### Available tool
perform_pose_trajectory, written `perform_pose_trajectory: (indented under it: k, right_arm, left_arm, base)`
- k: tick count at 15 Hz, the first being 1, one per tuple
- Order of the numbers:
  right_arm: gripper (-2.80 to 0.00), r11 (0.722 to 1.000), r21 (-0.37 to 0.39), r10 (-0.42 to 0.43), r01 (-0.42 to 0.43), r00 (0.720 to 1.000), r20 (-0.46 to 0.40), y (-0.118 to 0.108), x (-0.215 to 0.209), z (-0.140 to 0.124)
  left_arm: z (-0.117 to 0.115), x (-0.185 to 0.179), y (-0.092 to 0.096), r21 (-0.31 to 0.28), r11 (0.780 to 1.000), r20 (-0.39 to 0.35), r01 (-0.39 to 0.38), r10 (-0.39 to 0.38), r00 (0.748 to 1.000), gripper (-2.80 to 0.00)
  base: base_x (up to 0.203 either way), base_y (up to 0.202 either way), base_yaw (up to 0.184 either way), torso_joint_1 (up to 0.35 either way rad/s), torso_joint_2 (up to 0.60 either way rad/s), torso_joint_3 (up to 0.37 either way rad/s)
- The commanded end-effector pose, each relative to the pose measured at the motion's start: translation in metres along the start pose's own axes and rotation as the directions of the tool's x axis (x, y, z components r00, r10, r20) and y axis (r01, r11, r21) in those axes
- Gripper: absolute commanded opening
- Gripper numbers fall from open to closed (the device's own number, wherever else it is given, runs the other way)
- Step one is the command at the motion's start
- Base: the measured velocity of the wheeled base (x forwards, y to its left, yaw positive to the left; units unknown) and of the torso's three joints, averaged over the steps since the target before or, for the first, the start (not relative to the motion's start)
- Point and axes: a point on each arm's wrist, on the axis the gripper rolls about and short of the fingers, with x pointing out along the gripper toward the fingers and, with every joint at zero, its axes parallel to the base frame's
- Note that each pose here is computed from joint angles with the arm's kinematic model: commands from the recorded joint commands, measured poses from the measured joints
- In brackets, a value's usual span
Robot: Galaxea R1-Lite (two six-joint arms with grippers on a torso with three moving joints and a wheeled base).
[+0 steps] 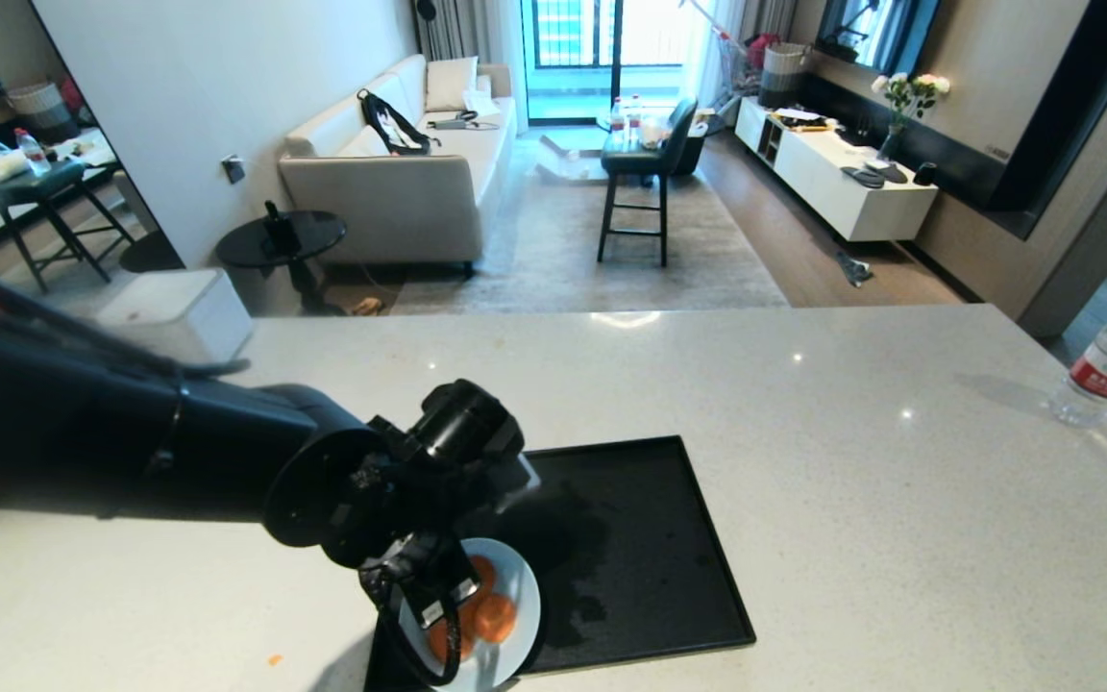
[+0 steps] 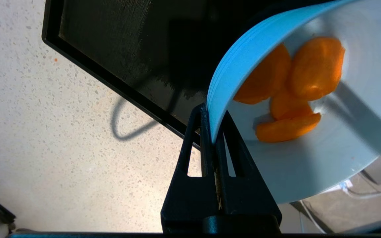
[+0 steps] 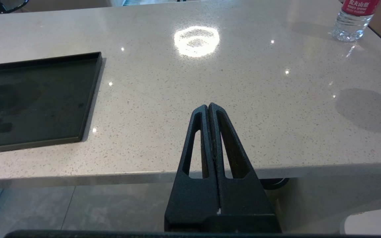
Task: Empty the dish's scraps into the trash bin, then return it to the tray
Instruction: Pick up the bowl with leftover food
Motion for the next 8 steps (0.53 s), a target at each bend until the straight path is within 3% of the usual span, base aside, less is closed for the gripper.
perform_pose_trajectory:
  k: [1,5,8]
  right_arm:
    - [-2.8,1.0,0.0,0.001,-0.001,1.0,0.002,0.0,0.0,0.0]
    - [-2.8,1.0,0.0,0.001,-0.001,1.0,0.0,0.0,0.0,0.0]
    - [-2.8,1.0,0.0,0.001,-0.001,1.0,0.0,0.0,0.0,0.0]
  left_arm:
    - [0.012,-0.002,-0.001,0.027,1.0,-0.028,0.014,-0.013,1.0,-2.8]
    - [0.017,-0.012,0.002,0.045,0.998,-0.08,0.033,-0.03,0.996,-2.8]
    - [0.013,-0.02,0.011,-0.006,0.999,-0.128,0.035,-0.036,0.991,-2.8]
  base:
    - [0.0,0.0,0.0,0.0,0.0,0.0]
    - [0.0,0.0,0.0,0.0,0.0,0.0]
    - [0.0,0.0,0.0,0.0,0.0,0.0]
